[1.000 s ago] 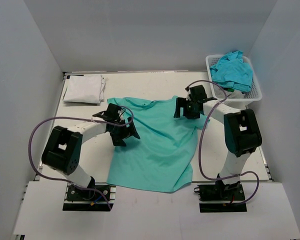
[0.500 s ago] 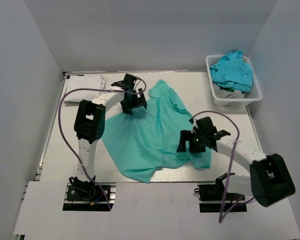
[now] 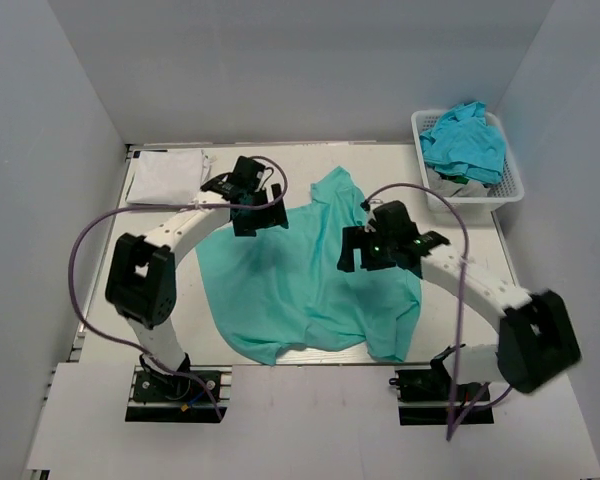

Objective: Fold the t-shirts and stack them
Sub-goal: Flatten out the tshirt

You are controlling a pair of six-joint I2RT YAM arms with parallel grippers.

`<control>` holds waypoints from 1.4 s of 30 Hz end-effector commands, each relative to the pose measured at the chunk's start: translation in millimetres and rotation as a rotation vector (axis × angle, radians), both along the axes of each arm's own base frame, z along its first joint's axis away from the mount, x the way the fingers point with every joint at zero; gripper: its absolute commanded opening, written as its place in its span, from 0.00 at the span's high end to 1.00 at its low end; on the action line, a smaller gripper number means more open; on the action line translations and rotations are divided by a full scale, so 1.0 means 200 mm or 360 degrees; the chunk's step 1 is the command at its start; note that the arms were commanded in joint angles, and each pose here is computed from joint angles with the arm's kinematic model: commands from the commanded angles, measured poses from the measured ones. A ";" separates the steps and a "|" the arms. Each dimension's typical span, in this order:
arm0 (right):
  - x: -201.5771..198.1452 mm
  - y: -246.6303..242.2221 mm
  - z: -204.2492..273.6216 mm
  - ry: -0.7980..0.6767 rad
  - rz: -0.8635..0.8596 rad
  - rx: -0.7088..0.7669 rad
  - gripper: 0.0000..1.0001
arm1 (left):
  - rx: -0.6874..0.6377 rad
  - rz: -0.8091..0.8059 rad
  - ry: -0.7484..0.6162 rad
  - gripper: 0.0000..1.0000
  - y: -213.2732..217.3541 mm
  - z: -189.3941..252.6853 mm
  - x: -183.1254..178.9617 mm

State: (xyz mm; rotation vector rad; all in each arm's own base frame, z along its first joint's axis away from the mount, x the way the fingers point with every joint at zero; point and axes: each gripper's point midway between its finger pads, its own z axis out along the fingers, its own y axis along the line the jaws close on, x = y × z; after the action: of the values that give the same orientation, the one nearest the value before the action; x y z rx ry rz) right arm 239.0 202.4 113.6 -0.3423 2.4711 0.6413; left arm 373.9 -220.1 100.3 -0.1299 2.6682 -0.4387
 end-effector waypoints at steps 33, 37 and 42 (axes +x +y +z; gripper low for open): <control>-0.08 -0.12 0.02 -0.0056 -0.0022 -0.0079 0.10 | 0.0464 0.0468 -0.0036 0.00 0.44 0.05 -0.45; 0.11 -0.14 0.08 -0.0144 -0.0153 -0.0200 0.10 | 0.0691 0.0779 0.0010 0.00 0.64 0.05 -0.29; 0.32 -0.12 0.07 -0.0084 -0.0238 -0.0259 0.10 | 0.0666 0.1010 0.0175 0.00 0.80 -0.12 -0.13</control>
State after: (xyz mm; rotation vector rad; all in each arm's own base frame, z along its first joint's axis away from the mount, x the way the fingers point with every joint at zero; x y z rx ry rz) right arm 279.8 187.2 129.5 -0.2691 2.4650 0.4532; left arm 342.9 -93.0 80.7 -0.6980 2.6072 0.2159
